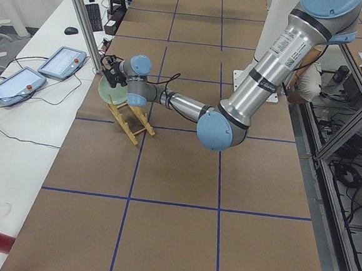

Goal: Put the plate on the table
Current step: 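Reach the left gripper toward the pale green plate in the wooden rack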

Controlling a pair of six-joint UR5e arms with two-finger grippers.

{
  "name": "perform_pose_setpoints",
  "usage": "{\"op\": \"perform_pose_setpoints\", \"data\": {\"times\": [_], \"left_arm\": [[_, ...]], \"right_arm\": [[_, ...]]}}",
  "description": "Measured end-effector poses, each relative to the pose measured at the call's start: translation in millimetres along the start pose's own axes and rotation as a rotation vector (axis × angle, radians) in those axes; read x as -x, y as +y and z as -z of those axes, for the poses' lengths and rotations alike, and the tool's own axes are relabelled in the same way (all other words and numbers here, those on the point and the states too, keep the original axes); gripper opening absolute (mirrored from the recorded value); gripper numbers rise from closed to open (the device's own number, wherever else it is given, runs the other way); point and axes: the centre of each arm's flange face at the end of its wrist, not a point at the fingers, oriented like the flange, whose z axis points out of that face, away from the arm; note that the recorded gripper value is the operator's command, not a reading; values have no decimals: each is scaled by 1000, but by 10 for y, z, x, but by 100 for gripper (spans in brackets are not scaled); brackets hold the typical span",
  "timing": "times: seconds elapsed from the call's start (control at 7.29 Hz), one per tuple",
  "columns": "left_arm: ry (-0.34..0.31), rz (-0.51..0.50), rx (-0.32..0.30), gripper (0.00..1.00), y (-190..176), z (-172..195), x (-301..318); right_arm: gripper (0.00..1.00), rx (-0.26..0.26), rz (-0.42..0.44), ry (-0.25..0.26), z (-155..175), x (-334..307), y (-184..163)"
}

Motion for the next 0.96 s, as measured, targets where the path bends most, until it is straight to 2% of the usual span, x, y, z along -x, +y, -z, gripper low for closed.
{"op": "perform_pose_setpoints", "data": {"times": [0.41, 0.55, 0.82, 0.96], "left_arm": [[-13, -101, -2, 80, -35, -75, 25], [-13, -108, -3, 72, -36, -112, -9], [-19, -111, -8, 0, -43, -228, -77], [-19, -120, -9, 0, -47, -248, -103]], "right_arm": [[100, 0, 0, 0, 0, 0, 0], [100, 0, 0, 0, 0, 0, 0], [100, 0, 0, 0, 0, 0, 0], [100, 0, 0, 0, 0, 0, 0]]}}
